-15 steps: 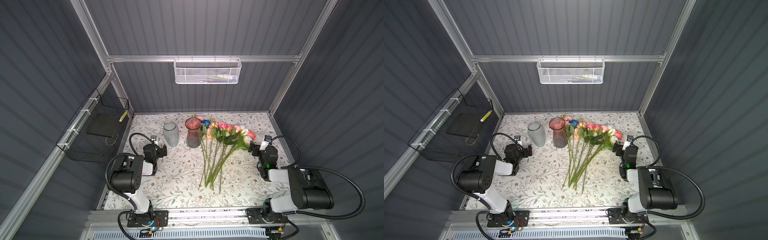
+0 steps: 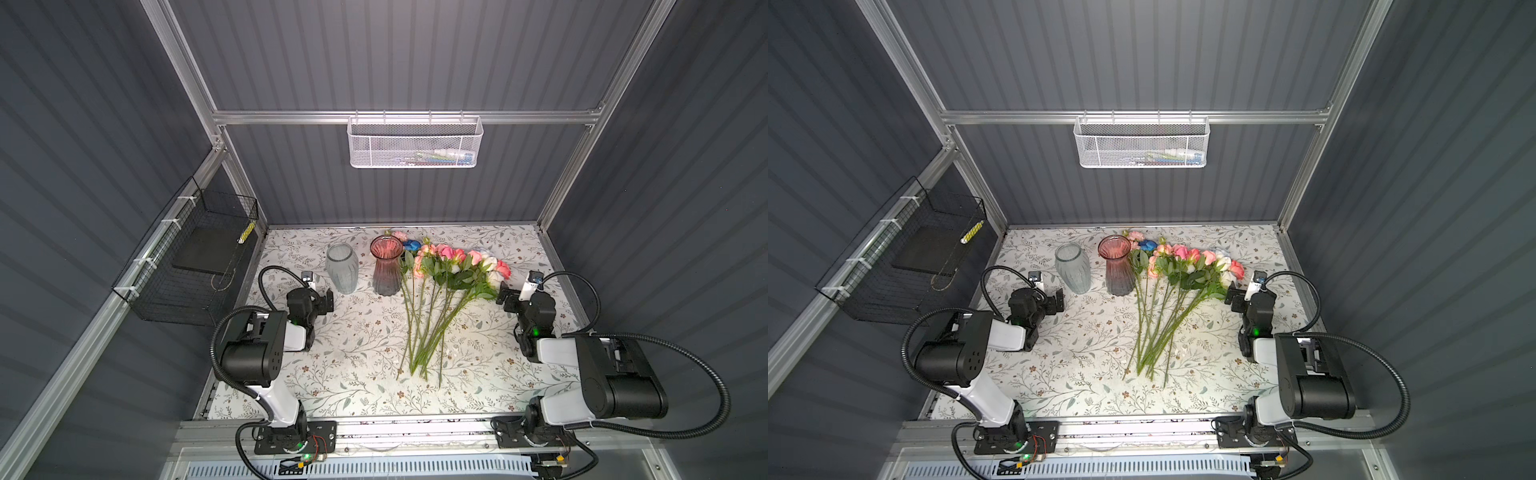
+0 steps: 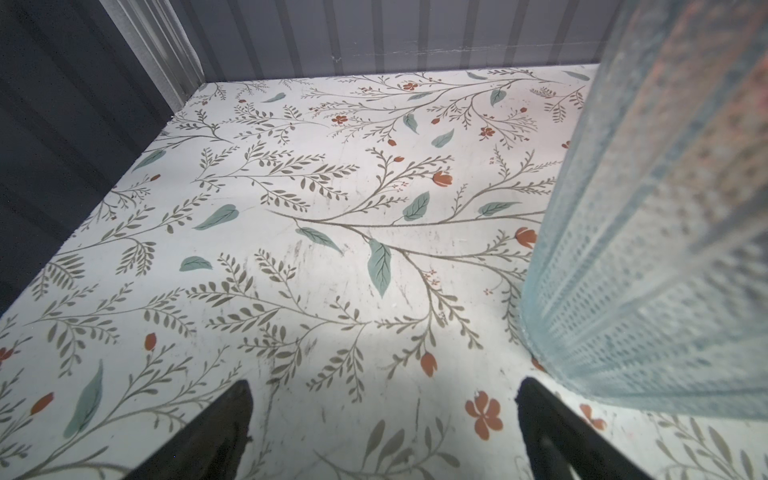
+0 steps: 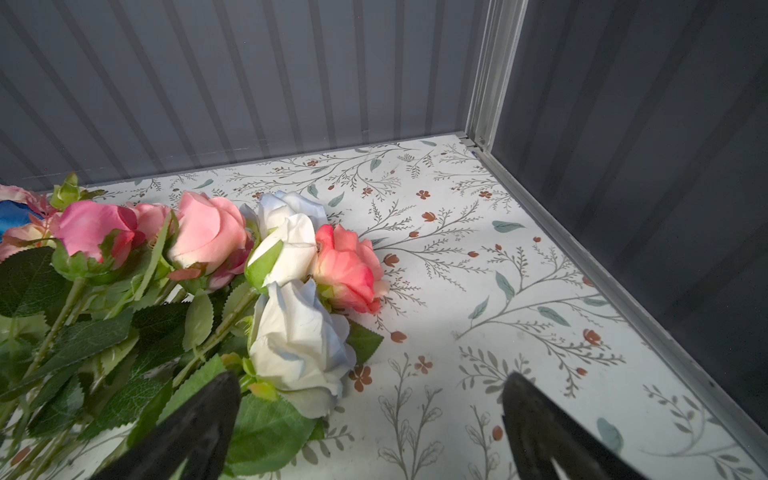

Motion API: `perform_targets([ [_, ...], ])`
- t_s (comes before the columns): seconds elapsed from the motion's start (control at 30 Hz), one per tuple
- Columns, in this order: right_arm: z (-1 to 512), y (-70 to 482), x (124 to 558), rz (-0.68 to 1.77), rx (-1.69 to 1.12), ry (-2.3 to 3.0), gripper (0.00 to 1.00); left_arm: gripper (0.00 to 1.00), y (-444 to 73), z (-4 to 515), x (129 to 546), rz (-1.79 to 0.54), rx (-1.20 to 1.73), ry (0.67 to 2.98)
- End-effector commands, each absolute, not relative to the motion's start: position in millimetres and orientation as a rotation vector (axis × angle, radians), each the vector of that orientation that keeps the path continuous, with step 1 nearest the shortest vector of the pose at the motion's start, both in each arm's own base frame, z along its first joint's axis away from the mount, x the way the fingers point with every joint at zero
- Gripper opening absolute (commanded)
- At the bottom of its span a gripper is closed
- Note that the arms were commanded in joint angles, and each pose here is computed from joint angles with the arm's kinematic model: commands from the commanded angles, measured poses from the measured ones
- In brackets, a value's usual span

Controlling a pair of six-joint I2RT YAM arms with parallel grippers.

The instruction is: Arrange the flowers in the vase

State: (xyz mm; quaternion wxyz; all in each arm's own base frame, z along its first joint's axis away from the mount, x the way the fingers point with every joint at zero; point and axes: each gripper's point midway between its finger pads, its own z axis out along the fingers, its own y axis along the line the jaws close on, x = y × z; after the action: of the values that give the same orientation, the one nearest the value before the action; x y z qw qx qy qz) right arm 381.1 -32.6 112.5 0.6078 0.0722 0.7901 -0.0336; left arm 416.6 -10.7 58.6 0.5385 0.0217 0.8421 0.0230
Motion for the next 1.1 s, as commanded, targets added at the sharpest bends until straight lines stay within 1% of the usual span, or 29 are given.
perform_targets([
  [0.0, 120.2, -34.3, 383.3, -0.078, 0.174, 1.799, 0.99, 1.00, -13.0, 62.5, 419.3, 0.040, 0.047, 1.989],
  [0.97, 120.0, -34.3, 383.4, -0.076, 0.173, 1.800, 0.99, 1.00, -12.4, 62.5, 419.2, 0.039, 0.044, 1.990],
  [1.07, 120.8, -35.0, 382.8, -0.082, 0.177, 1.795, 0.99, 0.99, -5.6, 66.1, 420.5, 0.072, 0.004, 1.991],
])
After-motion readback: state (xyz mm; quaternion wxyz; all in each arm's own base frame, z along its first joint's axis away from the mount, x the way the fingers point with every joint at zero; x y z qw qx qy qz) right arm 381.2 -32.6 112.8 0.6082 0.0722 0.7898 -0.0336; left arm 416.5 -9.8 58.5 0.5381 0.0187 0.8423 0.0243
